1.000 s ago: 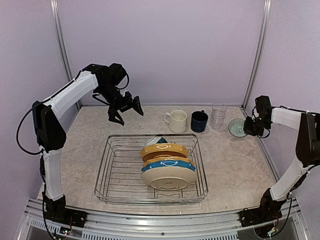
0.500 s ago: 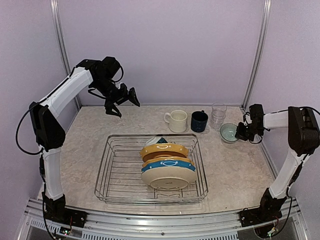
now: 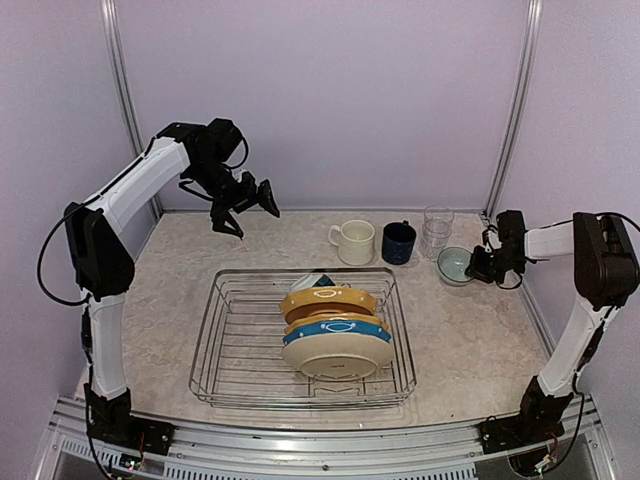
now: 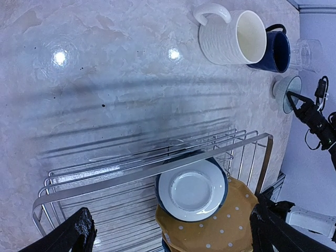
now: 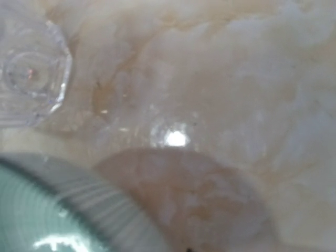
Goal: Unload the mixed dishes from the dish rack
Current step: Place the bowl at the center of the board, then grab the bowl from the dish rack.
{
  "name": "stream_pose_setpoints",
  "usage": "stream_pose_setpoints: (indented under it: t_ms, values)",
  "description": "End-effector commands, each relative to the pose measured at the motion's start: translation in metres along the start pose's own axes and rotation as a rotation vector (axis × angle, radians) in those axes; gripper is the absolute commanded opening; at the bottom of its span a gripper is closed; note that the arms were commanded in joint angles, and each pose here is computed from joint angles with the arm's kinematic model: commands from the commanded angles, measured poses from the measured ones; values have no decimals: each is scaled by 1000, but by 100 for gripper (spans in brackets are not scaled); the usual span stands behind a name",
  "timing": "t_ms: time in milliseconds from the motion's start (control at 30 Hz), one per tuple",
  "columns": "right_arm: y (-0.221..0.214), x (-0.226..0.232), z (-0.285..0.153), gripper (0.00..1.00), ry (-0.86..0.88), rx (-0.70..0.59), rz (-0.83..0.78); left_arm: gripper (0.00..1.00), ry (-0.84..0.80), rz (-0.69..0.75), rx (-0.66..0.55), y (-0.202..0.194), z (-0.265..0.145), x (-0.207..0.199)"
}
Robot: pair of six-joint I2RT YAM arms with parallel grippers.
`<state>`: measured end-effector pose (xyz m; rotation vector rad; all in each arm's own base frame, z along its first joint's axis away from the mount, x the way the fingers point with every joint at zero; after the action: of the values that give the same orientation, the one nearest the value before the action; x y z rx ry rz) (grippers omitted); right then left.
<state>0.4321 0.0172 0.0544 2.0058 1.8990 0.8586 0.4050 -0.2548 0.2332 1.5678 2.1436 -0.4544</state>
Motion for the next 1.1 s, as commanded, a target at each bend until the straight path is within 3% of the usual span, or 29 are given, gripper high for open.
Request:
stream_pose_setpoints:
  t_ms: [0, 233, 400, 533, 733, 1067]
  values:
    - [-2, 11, -1, 23, 18, 26, -51, 99, 42, -15, 54, -8, 2, 10]
    - [-5, 12, -31, 55, -35, 52, -95, 99, 57, -24, 81, -10, 9, 15]
    - [-7, 13, -56, 66, -74, 75, -119, 99, 53, -21, 101, -12, 14, 15]
    - [-3, 23, -74, 70, -86, 76, -151, 99, 59, -23, 118, -13, 19, 16]
    - [17, 82, -85, 73, 1, 69, -251, 99, 52, -25, 150, -17, 25, 15]
    - [7, 211, -80, 78, 334, 172, -264, 99, 79, -1, 203, -38, 34, 19]
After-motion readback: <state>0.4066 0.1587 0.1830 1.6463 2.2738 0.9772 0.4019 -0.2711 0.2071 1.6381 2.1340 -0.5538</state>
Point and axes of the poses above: each gripper's point midway between its finger pads, its own z axis out along the fingers, its own x axis along the line the jaws close on, y = z × x, the point moved 1 cm from there along -z, back along the fingers, and after that the axes turned 15 degrees about -z, right-handed, at the moved point
